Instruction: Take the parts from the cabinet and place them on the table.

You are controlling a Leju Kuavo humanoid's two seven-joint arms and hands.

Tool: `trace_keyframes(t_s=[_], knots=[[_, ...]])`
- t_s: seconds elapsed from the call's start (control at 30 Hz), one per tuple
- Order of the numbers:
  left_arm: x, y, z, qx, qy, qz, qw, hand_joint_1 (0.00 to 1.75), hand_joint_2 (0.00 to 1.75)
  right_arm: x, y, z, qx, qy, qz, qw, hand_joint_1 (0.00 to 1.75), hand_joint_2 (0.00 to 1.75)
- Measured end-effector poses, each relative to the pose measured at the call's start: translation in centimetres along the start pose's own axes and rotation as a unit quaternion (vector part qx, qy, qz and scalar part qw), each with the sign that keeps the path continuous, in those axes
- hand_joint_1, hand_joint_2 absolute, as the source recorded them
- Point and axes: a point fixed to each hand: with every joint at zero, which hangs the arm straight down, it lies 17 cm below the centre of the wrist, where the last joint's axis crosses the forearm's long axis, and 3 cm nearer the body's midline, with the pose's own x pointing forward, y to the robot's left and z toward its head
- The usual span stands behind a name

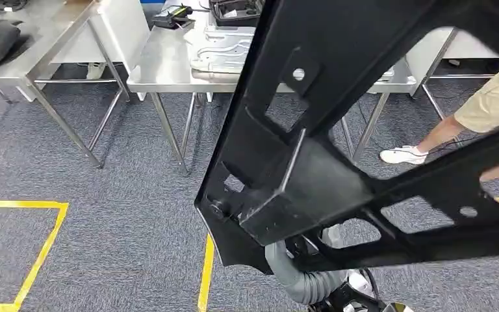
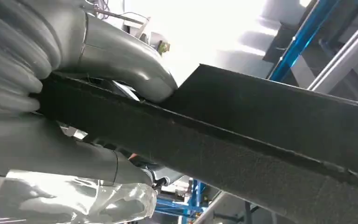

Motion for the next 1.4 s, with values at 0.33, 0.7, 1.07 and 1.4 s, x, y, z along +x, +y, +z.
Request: trace_keyframes(t_s=[0.33,0.7,1.07,1.4], knots=[[-0.6,-0.5,0.2,-0.005,0.006,0.000,1.000,0.00,1.75,0.0,-0.1,-0.1,-0.001,-0.001,0.001,1.000,1.75,1.75],[-0.6,-0.6,0.2,-0.006,0.007,0.001,1.000,0.00,1.75,0.0,-0.1,0.0,-0.002,-0.001,0.004,1.000,1.75,1.75],[-0.2,-0.3,0.1,-0.003,0.006,0.002,1.000,0.00,1.75,0.1,-0.1,-0.1,-0.002,-0.003,0.005,1.000,1.75,1.75],[-0.5,-0.5,0.2,-0.004,0.008,0.000,1.000,0.00,1.75,0.1,0.0,-0.1,-0.001,-0.003,0.005,1.000,1.75,1.75]])
